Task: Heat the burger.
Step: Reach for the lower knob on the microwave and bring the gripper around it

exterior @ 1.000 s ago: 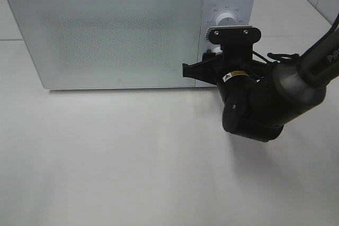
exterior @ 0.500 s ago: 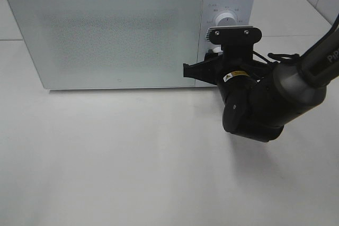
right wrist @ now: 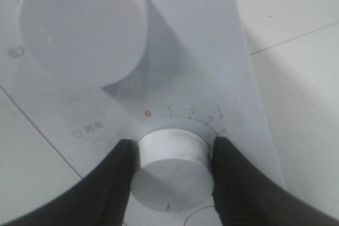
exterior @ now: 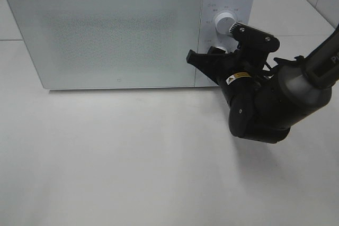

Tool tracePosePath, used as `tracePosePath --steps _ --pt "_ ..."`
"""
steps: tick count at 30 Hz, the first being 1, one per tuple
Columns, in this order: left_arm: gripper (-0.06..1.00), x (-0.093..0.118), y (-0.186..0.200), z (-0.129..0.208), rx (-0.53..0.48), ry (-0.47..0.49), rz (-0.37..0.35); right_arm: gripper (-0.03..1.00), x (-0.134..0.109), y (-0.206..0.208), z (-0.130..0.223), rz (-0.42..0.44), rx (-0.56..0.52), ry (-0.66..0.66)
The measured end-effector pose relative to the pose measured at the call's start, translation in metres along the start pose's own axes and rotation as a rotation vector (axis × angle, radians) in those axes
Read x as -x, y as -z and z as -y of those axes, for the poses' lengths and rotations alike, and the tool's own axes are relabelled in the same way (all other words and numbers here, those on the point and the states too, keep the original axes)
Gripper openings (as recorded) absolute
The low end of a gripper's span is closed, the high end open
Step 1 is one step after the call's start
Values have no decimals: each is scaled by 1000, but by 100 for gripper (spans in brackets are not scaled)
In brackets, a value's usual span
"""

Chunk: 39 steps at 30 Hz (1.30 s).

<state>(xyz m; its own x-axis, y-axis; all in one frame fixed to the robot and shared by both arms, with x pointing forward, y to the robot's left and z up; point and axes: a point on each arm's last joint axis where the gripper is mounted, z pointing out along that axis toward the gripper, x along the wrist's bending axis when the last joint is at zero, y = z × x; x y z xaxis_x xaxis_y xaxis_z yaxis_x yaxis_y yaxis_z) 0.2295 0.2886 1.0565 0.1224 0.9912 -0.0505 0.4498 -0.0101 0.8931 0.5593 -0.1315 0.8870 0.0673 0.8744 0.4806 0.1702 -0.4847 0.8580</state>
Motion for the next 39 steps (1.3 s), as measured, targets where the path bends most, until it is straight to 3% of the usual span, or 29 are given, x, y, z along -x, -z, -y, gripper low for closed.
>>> tracePosePath --steps 2,4,5,8,10,11,12,13,15,16,18,23,39 --pt "99 0 0 0 0 0 0 44 1 1 0 -5 -4 -150" --pt "99 0 0 0 0 0 0 44 2 0 0 -5 -3 -196" --pt "99 0 0 0 0 0 0 44 2 1 0 -4 -5 -320" --pt "99 0 0 0 0 0 0 44 2 1 0 -5 -6 -386" --pt "99 0 0 0 0 0 0 44 2 1 0 -3 -7 -607" --pt "99 0 0 0 0 0 0 44 2 1 0 -3 -7 -607" --pt "99 0 0 0 0 0 0 44 2 1 0 -3 -7 -721" --pt "99 0 0 0 0 0 0 44 2 1 0 -3 -7 -721" --pt "99 0 0 0 0 0 0 44 2 1 0 -3 -7 -864" --pt "99 0 0 0 0 0 0 44 2 1 0 -3 -7 -864" --pt "99 0 0 0 0 0 0 44 2 1 0 -1 -7 -1007" --pt "99 0 0 0 0 0 0 44 2 1 0 1 -7 -1204" --pt "99 0 0 0 0 0 0 44 2 1 0 1 -7 -1272"
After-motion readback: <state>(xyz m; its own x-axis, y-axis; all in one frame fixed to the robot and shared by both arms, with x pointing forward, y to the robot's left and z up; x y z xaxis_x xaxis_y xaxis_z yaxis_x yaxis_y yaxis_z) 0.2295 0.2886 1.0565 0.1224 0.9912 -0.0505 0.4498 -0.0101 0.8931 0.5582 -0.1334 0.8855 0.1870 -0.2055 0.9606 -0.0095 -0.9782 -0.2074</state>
